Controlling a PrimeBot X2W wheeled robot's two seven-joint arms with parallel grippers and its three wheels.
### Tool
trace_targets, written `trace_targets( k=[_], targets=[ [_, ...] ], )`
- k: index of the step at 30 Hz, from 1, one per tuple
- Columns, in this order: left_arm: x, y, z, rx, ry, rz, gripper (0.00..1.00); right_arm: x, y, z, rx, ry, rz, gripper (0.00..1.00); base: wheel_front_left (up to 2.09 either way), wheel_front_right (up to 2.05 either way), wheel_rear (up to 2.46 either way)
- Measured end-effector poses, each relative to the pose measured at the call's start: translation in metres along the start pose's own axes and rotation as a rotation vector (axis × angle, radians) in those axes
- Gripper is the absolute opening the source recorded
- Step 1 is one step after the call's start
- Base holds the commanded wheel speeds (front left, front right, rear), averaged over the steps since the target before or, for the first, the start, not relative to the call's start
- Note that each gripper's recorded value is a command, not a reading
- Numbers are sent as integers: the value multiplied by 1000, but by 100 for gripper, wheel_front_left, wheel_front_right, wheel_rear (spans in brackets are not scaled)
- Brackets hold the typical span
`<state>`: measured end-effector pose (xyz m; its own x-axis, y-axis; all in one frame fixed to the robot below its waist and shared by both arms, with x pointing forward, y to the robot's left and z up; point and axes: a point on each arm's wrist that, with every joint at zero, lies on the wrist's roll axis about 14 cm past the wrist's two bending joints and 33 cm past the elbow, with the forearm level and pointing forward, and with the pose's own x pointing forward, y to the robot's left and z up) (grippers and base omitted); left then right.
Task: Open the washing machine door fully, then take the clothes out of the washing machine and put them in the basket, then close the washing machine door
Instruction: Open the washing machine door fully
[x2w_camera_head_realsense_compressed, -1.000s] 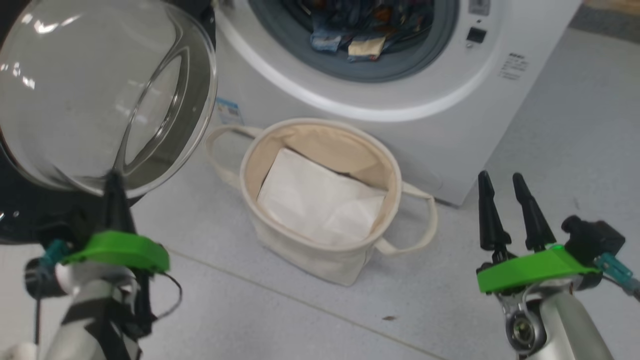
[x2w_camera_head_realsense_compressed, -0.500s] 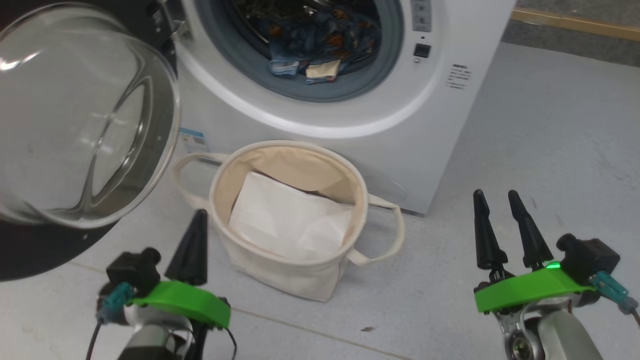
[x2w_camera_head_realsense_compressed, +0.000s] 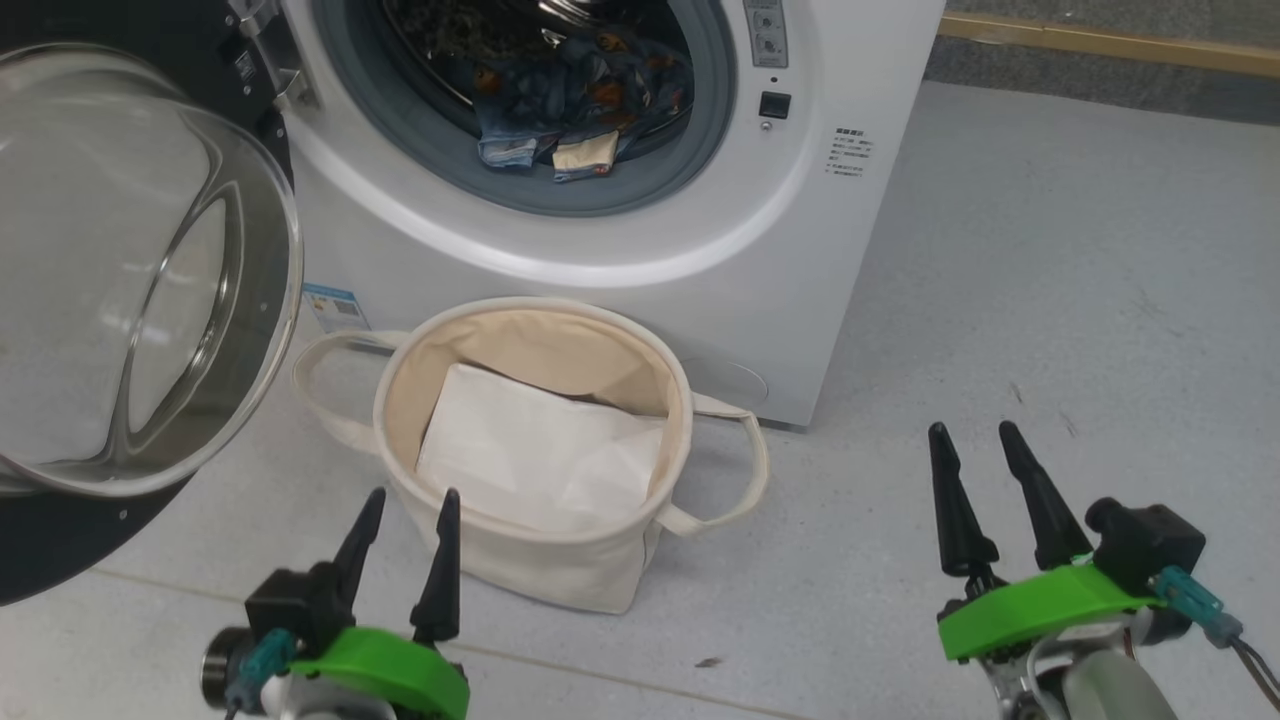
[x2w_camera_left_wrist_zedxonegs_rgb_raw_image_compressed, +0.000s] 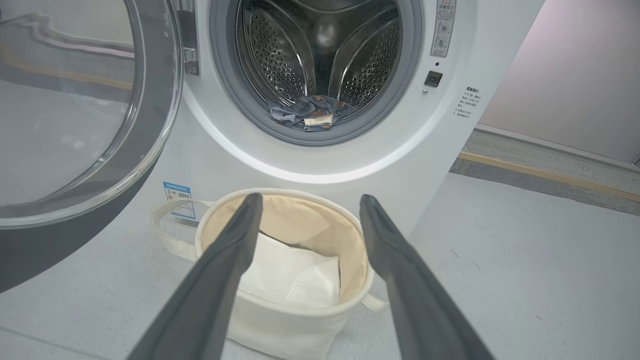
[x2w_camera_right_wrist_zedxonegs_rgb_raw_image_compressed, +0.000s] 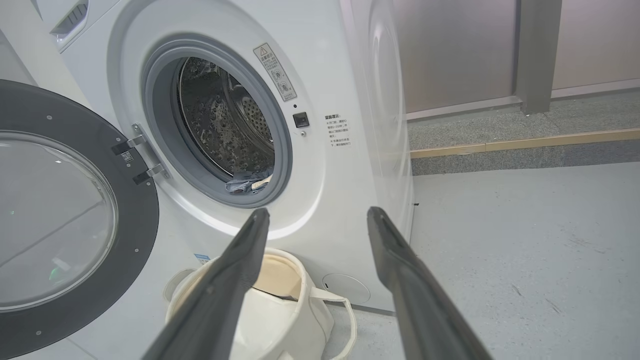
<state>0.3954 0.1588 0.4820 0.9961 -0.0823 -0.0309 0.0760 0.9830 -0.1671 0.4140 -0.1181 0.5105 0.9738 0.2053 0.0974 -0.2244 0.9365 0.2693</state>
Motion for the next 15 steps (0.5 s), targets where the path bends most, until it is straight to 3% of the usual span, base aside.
trace_targets(
  k=[15],
  targets=[
    [-15,6,0,-4,-17,49,100,-12,-2,-2,23,11,-18,100,0,0,0]
  ],
)
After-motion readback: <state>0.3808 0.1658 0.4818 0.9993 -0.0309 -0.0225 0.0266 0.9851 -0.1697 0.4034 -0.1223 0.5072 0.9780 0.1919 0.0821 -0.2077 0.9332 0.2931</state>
